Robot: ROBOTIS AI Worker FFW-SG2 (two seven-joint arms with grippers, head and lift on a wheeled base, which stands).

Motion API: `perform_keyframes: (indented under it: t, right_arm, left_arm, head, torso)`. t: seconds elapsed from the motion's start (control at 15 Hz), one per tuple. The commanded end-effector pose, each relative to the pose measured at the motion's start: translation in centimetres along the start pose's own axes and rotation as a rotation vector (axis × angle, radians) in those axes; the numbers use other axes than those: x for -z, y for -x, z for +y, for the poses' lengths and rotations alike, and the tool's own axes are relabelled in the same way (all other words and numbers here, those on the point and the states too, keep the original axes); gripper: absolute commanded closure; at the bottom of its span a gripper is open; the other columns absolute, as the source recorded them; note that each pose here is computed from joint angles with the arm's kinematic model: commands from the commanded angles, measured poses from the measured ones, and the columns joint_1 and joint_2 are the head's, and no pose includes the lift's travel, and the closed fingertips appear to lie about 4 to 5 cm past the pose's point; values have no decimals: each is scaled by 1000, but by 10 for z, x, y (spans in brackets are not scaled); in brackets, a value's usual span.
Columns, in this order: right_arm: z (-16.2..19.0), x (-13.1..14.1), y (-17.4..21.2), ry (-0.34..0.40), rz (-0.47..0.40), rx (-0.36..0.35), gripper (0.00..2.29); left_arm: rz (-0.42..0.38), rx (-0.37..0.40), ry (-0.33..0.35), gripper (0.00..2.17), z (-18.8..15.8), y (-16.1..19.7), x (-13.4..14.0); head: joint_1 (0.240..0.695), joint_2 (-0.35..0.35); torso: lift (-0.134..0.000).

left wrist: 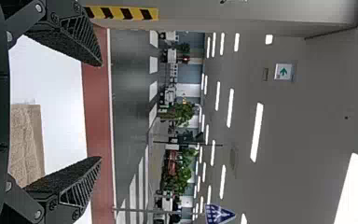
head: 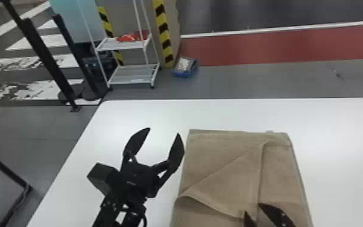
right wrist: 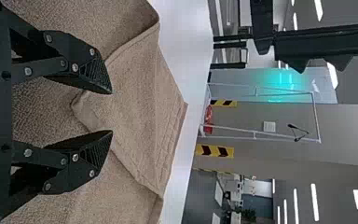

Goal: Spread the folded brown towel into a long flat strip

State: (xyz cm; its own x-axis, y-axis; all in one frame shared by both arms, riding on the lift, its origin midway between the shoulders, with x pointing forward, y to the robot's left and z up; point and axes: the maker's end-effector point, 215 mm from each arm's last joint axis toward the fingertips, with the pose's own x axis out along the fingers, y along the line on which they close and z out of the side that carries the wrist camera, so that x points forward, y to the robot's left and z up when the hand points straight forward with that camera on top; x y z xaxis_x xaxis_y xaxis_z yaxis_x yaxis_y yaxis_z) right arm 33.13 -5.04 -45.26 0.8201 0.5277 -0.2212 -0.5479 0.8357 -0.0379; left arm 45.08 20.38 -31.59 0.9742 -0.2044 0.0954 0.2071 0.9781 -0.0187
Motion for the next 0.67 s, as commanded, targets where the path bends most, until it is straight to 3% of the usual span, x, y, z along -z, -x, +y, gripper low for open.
perform_keyframes:
  t: [0.0, 0.27, 0.33, 0.6]
  right_arm:
    - [0, 4, 0, -1, 15, 0, 691]
    - [4, 7, 4, -6, 27, -5, 653]
    - [7, 1, 6, -6, 14, -8, 481]
    - [12, 7, 7, 10, 49, -16, 491]
  left_arm:
    - [1, 2, 1, 205, -1, 0, 0]
    - [0, 7, 5, 205, -4, -2, 0]
    - [1, 6, 5, 205, -4, -2, 1]
    - [3, 14, 10, 205, -9, -3, 2]
  head:
    - [695, 221]
    - [695, 216]
    - [695, 216]
    - [695, 223]
  torso:
    - [-125]
    - [-125]
    - [-125]
    - [-125]
